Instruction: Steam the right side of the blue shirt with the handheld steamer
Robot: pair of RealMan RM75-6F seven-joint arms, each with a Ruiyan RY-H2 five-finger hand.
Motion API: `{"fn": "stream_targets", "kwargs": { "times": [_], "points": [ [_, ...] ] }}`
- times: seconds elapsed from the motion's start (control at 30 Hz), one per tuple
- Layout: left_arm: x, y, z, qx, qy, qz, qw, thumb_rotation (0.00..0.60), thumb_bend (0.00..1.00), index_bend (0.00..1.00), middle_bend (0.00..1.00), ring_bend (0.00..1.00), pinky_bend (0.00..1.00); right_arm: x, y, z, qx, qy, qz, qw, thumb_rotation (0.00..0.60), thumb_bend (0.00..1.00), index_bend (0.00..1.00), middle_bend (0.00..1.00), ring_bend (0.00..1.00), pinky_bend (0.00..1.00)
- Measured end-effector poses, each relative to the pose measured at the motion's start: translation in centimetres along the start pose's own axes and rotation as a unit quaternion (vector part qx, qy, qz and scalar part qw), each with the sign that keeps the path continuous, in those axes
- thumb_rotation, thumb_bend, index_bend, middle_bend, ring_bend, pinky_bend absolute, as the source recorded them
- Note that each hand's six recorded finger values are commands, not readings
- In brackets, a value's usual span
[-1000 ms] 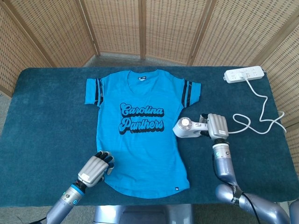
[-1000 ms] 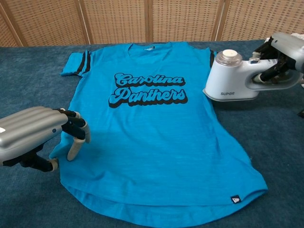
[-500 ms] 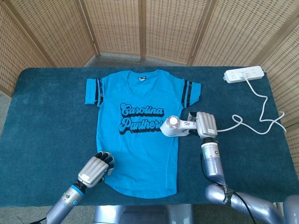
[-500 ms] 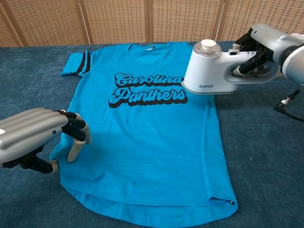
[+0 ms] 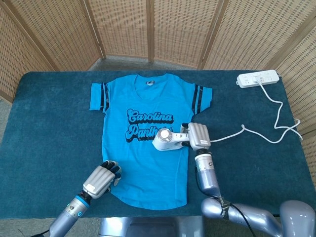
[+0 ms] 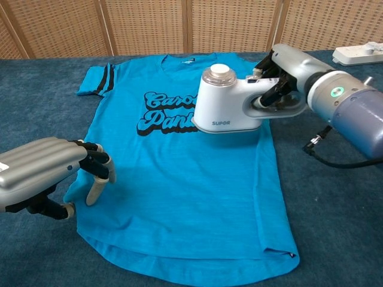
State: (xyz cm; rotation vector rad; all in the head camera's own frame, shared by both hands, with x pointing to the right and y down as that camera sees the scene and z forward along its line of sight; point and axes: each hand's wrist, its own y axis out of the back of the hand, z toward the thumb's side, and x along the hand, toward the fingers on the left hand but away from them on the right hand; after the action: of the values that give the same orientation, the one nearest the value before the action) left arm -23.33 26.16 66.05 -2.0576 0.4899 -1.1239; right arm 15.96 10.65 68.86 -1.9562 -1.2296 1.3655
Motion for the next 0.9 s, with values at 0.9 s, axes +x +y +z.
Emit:
{"fn": "stream_targets", "kwargs": {
  "times": [0.9],
  "points": [
    [0.3,-0.1,0.1,-0.001,-0.002,-0.001,1.0,0.6,0.42,0.64,0.37,0.23,0.22,-0.9,-3.7,-0.8,0.04,-0.013,0.005,0.9991,0.6,0.39,0.67,0.69,0.71,0.64]
  ]
}}
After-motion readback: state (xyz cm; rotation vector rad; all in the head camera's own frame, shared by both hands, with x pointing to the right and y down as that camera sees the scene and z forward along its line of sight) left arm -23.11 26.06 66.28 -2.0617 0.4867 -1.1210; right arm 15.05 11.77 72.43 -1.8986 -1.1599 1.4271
